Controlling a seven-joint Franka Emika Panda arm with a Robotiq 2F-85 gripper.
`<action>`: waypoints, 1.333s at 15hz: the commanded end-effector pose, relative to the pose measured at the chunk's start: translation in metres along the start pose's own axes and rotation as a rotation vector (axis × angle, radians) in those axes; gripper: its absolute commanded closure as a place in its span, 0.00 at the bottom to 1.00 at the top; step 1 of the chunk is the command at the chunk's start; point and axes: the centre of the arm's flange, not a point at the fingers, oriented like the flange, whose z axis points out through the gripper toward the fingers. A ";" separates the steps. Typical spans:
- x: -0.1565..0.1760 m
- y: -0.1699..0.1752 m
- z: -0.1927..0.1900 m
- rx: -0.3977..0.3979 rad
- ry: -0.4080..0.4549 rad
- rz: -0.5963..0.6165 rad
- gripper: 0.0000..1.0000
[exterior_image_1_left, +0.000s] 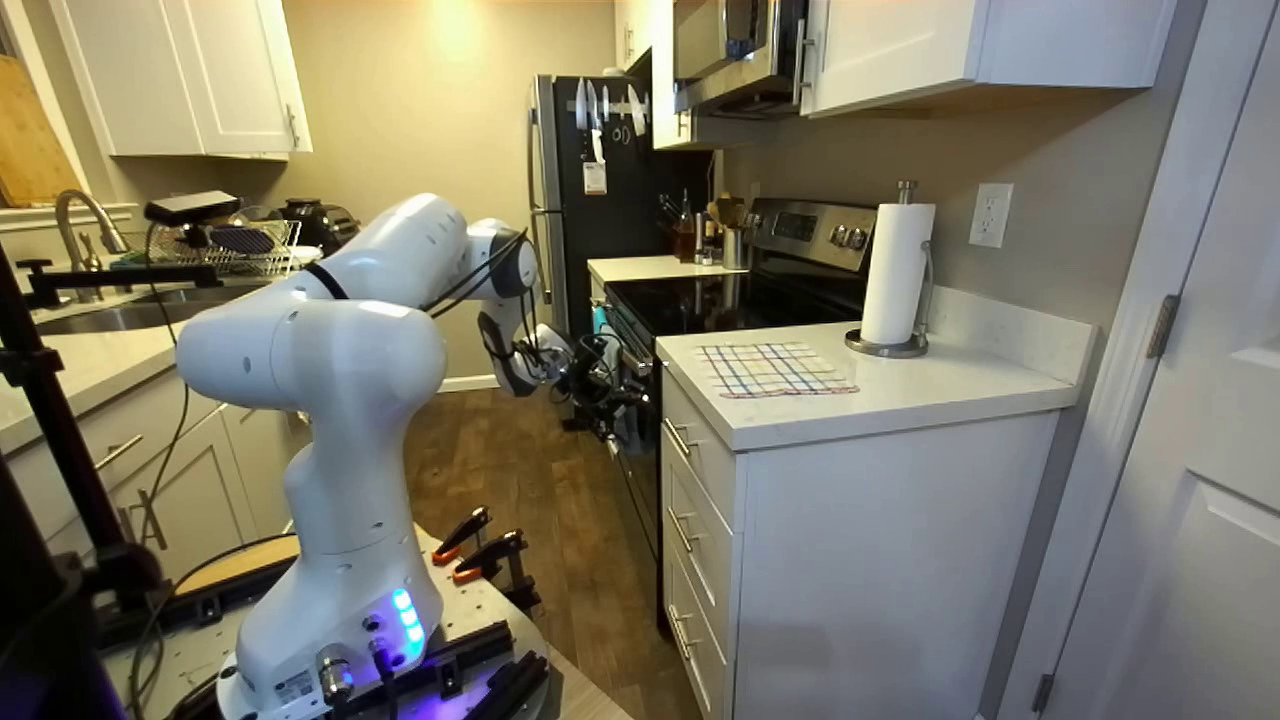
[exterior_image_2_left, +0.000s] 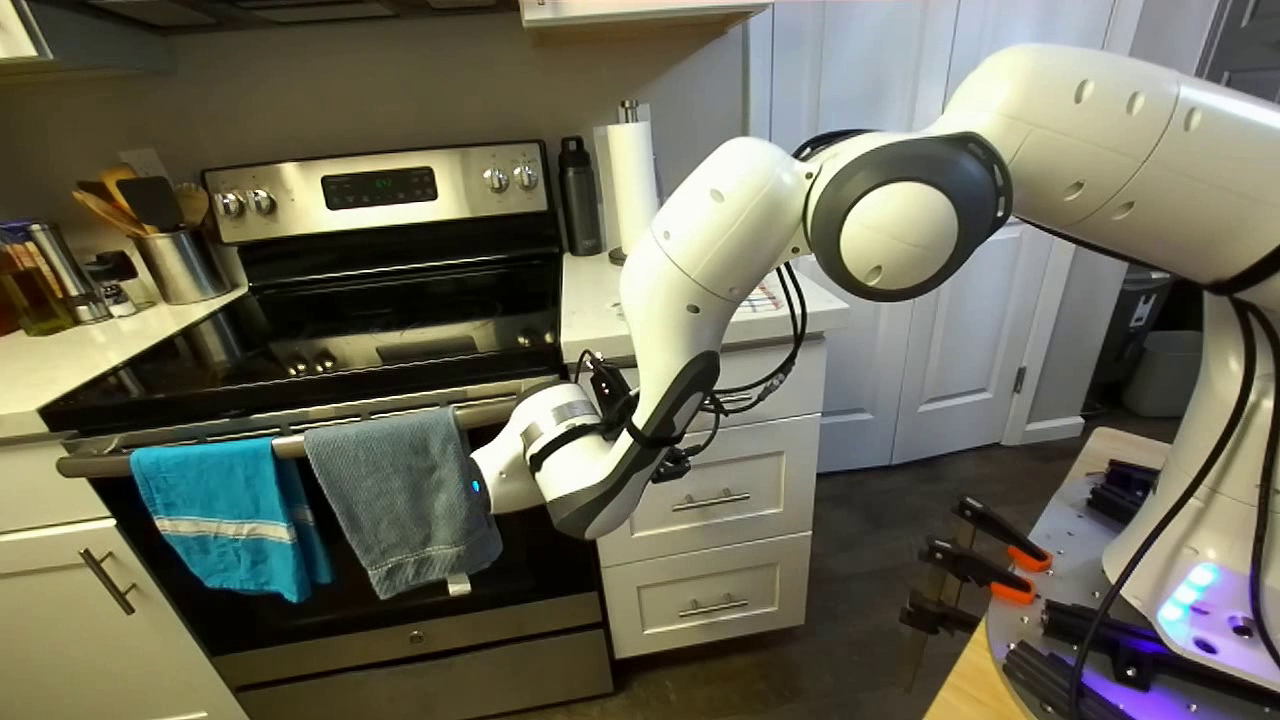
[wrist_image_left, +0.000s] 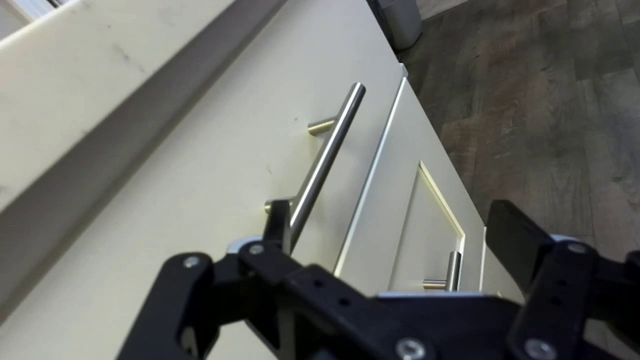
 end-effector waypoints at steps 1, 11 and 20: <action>-0.005 0.004 0.020 -0.041 0.006 0.000 0.00; 0.000 0.012 0.032 -0.001 0.052 -0.010 0.00; 0.006 0.009 0.025 -0.051 0.129 -0.026 0.00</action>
